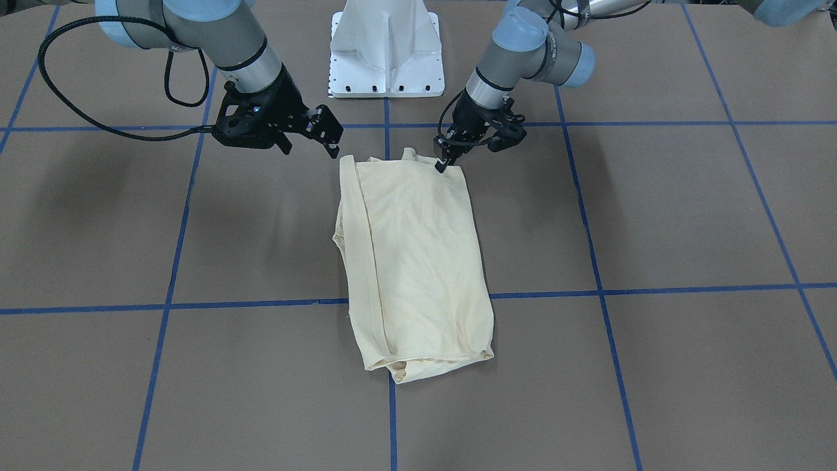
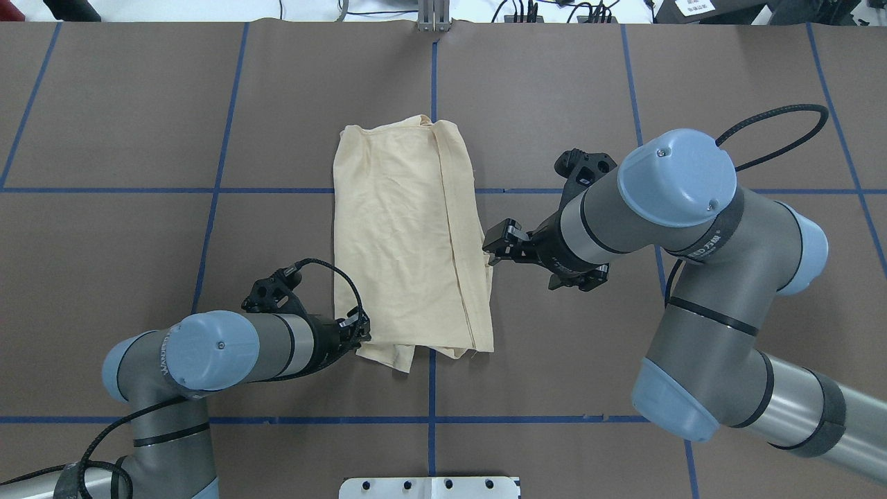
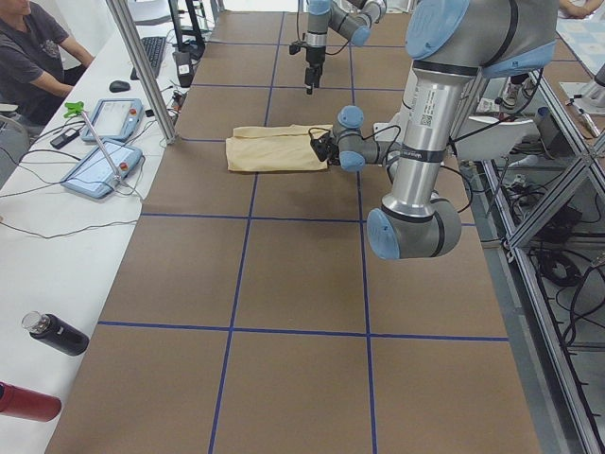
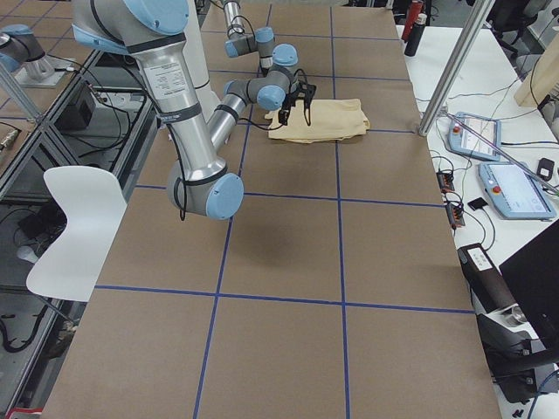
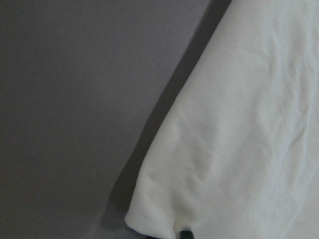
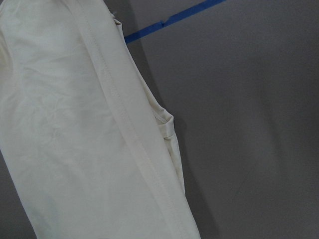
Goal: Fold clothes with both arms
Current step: 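Lower the left gripper to the shirt's edge nearest the robot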
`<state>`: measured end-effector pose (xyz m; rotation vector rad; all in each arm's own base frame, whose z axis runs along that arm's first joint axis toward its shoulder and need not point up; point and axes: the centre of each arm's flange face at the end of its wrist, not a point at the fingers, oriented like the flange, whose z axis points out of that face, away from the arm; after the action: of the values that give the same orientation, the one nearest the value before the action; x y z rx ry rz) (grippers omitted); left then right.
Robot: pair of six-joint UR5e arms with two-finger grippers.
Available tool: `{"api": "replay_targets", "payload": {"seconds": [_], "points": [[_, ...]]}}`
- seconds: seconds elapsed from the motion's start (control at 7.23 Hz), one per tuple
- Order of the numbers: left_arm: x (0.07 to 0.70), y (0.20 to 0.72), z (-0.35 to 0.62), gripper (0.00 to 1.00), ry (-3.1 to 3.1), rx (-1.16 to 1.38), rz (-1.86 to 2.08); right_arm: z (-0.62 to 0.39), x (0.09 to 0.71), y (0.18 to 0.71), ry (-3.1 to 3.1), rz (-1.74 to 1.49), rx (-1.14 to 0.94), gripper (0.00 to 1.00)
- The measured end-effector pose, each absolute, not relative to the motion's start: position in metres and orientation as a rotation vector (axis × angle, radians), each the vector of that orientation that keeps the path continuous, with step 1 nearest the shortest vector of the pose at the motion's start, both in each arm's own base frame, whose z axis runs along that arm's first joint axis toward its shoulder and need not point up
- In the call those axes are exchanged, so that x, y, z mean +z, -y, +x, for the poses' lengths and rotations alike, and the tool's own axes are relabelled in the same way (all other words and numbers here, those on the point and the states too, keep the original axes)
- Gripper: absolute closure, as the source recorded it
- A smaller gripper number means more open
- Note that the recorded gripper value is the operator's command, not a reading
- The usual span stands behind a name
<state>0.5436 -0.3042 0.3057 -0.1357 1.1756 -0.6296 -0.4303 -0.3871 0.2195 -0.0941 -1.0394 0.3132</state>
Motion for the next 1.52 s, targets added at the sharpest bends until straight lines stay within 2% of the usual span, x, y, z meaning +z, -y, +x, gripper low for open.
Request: {"api": "replay_targets", "payload": {"seconds": [0.14, 1.52], "points": [[0.301, 0.303, 0.540, 0.16, -1.154, -0.631, -0.134, -0.431, 0.219, 0.387, 1.039, -0.094, 0.313, 0.00], [0.294, 0.307, 0.556, 0.17, -1.034, -0.642, -0.123, -0.429, 0.219, 0.388, 1.041, -0.093, 0.315, 0.00]]}}
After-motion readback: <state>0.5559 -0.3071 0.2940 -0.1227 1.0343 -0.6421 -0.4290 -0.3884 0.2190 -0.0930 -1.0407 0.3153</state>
